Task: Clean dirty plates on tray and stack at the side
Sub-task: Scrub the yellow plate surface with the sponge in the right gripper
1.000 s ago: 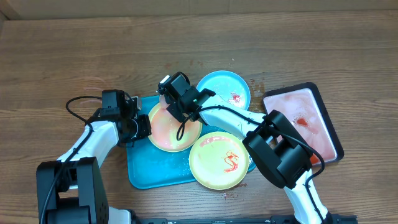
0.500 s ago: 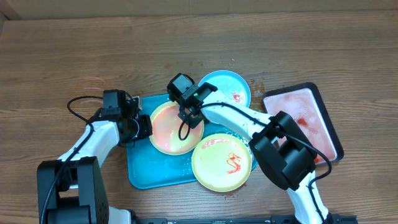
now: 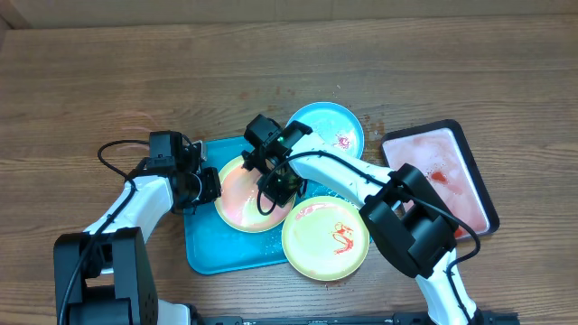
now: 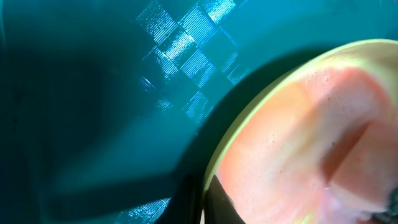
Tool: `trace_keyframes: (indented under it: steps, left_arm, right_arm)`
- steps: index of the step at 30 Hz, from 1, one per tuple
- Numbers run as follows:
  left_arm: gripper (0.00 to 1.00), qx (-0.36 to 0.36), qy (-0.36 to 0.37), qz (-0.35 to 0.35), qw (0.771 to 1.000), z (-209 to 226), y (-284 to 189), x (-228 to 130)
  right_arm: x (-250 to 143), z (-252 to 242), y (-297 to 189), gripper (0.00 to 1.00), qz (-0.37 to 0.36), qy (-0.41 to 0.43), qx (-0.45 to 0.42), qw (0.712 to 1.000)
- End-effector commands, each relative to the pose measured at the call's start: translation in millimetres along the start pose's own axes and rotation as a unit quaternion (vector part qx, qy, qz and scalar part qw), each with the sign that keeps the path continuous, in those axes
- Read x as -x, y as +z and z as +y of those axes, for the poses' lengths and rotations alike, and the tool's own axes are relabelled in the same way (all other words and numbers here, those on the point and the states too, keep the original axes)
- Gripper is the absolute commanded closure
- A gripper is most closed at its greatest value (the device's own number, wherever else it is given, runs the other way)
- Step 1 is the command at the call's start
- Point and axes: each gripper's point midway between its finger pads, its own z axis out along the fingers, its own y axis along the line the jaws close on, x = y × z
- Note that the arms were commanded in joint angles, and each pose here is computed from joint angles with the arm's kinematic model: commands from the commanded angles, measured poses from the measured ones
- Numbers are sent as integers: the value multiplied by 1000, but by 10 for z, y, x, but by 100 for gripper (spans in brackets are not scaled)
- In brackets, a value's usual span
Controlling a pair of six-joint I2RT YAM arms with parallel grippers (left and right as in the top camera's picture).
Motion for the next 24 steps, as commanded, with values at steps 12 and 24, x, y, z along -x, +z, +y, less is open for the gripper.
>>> trace_keyframes:
  steps: [12, 24]
  left_arm:
    - [96, 29, -15, 17, 999, 149, 70, -114]
    - [96, 29, -15, 17, 999, 149, 70, -114]
  right_arm:
    - [254, 646, 289, 96, -33, 36, 142, 989]
    - [304, -688, 204, 96, -76, 215, -54, 972]
